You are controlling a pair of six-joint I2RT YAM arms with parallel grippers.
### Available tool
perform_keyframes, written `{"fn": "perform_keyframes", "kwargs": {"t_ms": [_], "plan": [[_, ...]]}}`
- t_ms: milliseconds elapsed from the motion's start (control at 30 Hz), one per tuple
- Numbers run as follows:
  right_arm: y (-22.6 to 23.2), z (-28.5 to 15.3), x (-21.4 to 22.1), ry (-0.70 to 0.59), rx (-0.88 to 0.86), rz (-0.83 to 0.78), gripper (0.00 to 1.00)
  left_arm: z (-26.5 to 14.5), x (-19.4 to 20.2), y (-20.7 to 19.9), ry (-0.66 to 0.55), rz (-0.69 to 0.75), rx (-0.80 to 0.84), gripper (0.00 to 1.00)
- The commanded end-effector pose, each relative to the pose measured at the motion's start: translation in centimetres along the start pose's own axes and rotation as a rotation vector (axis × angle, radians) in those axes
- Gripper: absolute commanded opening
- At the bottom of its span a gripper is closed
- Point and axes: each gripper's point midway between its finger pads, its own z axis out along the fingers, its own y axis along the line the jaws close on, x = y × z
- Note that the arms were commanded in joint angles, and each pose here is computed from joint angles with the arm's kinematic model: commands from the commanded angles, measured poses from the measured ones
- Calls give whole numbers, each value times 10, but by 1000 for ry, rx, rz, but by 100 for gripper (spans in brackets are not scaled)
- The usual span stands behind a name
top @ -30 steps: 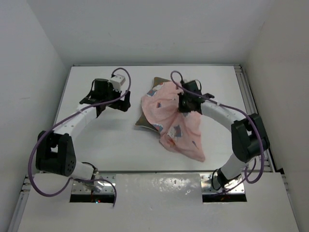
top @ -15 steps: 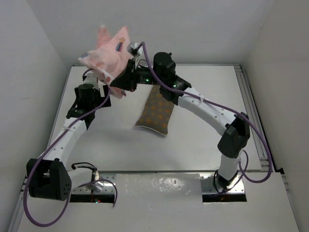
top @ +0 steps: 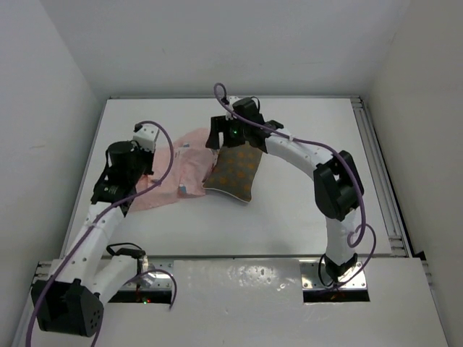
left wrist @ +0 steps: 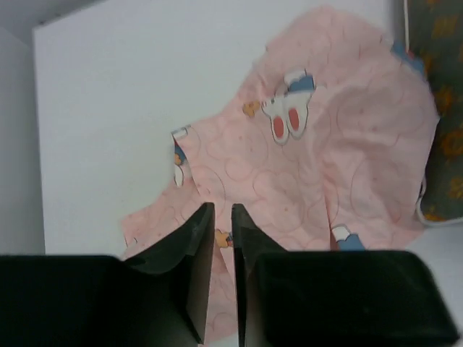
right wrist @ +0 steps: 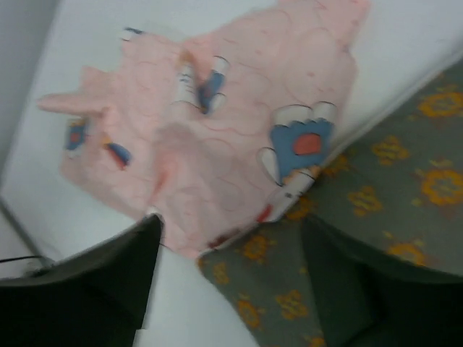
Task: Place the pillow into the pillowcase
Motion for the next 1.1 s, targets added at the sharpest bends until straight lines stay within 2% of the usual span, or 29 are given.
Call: {"fn": "perform_keyframes", "kwargs": {"t_ms": [0,33,67,100,133,167,200,267,333,400,467,500,567,600,667,700,733,867,900,933,967,1000,1033,1067], "plan": [[-31,-29,-16,-52,177,28,61,17,36,-21,173,-21,90,14],[-48,-35,-8,-54,261,41,29,20,49,-17,231,-25,55,23],[-59,-38,-4,-52,304,69,28,24,63,-17,282,-25,46,38],[-67,-40,4,-32,337,79,33,24,69,-18,300,6,54,48],[-80,-39,15,-12,383,93,50,24,74,-21,305,27,75,56],[-86,-37,23,10,406,100,93,23,87,-27,330,45,100,73],[-94,-35,37,53,442,107,99,23,94,-29,346,58,112,80],[-107,-20,62,133,490,119,99,26,119,-32,419,65,109,90],[-114,-12,82,219,528,142,99,31,134,-25,473,46,43,94],[-126,-4,108,303,568,153,97,33,136,-26,466,29,34,95],[-131,-4,121,328,579,151,84,37,132,-39,439,-7,96,93],[-136,-7,131,337,588,155,64,39,130,-44,425,-20,120,93],[-141,-17,123,290,590,167,41,44,133,-52,426,-55,145,93],[-154,-29,141,316,614,192,24,48,131,-52,412,-62,140,93],[-164,-46,145,300,628,223,11,51,138,-60,412,-63,175,90],[-170,-63,151,288,645,240,0,54,136,-61,392,-56,182,86],[-185,-78,150,270,677,283,0,54,142,-64,398,-54,192,80],[-217,-135,158,226,774,325,0,59,143,-80,349,-4,274,68],[-224,-149,158,221,791,313,5,64,136,-82,303,12,280,64],[-225,-155,154,219,782,302,51,64,139,-87,297,24,300,54],[-222,-155,147,221,747,281,76,66,132,-95,252,44,330,46],[-218,-155,140,229,710,261,91,67,129,-99,232,45,347,39],[-213,-154,132,246,671,204,99,68,122,-106,207,42,379,31],[-210,-155,123,246,666,174,99,65,108,-123,160,29,480,29]]}}
